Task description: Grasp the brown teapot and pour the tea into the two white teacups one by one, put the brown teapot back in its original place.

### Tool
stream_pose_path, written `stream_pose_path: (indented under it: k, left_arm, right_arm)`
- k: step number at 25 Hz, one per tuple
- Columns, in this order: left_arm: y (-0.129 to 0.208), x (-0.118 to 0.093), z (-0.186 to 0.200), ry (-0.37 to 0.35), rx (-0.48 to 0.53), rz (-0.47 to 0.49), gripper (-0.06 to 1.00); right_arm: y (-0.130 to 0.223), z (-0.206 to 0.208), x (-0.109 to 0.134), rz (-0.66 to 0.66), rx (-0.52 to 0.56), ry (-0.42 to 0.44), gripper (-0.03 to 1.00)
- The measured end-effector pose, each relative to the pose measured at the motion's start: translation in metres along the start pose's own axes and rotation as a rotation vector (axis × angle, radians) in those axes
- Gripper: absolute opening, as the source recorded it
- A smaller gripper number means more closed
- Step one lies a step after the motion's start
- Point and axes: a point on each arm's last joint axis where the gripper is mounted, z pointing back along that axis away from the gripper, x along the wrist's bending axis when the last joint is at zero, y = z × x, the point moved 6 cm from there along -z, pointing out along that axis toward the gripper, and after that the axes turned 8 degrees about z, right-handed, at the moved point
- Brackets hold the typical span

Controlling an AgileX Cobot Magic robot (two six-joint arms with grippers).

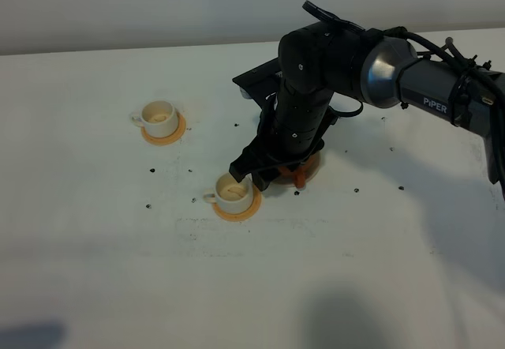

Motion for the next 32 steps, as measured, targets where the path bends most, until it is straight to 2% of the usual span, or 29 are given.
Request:
stream_pose_path:
  k: [9, 20, 27, 32]
  left_arm:
    - [0.000, 0.000, 0.000, 0.000, 0.000, 0.000, 0.35]
    - [0.000, 0.000, 0.000, 0.000, 0.000, 0.000, 0.35]
    - [0.000, 0.000, 0.000, 0.000, 0.000, 0.000, 0.35]
    - [0.000, 0.000, 0.000, 0.000, 0.000, 0.000, 0.35]
  right_arm:
    - [0.005, 0.000, -0.006, 0.008, 0.032, 0.042, 0.52]
    - [0.006, 0.001, -0.006, 0.001, 0.039, 0.039, 0.52]
    - [-0.006, 0.040, 0.014, 0.008, -0.096, -0.014, 0.52]
    - [-0.007, 0.069, 0.013, 0.036, -0.163, 0.037, 0.52]
